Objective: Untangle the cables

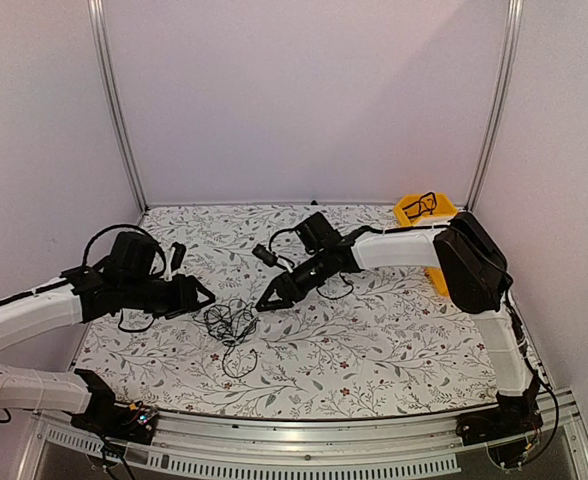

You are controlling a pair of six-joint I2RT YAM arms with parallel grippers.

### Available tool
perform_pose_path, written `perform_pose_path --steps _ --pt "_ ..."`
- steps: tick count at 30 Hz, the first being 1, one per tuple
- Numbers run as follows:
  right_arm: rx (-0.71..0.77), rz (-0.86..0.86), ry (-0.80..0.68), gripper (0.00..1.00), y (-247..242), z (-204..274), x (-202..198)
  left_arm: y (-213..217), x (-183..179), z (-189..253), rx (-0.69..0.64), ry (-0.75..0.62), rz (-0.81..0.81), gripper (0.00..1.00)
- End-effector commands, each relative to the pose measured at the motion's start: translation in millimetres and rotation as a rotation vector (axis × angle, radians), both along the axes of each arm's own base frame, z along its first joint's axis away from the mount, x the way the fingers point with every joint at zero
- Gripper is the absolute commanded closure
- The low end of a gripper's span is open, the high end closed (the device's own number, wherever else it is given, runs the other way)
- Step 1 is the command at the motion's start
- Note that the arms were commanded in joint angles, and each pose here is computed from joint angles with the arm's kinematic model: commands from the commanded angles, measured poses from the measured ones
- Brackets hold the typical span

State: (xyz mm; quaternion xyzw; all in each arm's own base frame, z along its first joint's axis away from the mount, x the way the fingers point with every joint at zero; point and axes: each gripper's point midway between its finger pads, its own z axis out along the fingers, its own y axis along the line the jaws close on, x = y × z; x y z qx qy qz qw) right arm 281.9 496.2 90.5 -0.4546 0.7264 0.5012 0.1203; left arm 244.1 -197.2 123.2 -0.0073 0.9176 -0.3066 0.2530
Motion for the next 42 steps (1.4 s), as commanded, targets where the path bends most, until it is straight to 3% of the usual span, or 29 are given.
perform_pose_path --steps 1,14,28,35,42 --pt "-0.003 0.017 0.082 0.42 18.2 -11.2 -15.4 6.9 -3.1 27.1 -0.029 -0.043 0.054 0.46" --pt "0.008 -0.013 0.153 0.46 35.6 -29.5 -6.7 20.2 -25.4 16.2 -0.023 -0.010 0.068 0.46" --pt "-0.006 -0.115 0.106 0.57 45.0 -33.8 19.0 20.1 -31.0 10.6 -0.012 0.014 0.047 0.46" --pt "0.011 -0.159 0.073 0.78 45.3 -22.1 34.8 16.5 -29.8 6.8 -0.013 0.022 0.035 0.46" --pt "0.015 -0.120 0.097 0.97 39.5 -18.8 22.8 9.3 -22.9 4.1 -0.024 0.017 0.020 0.46"
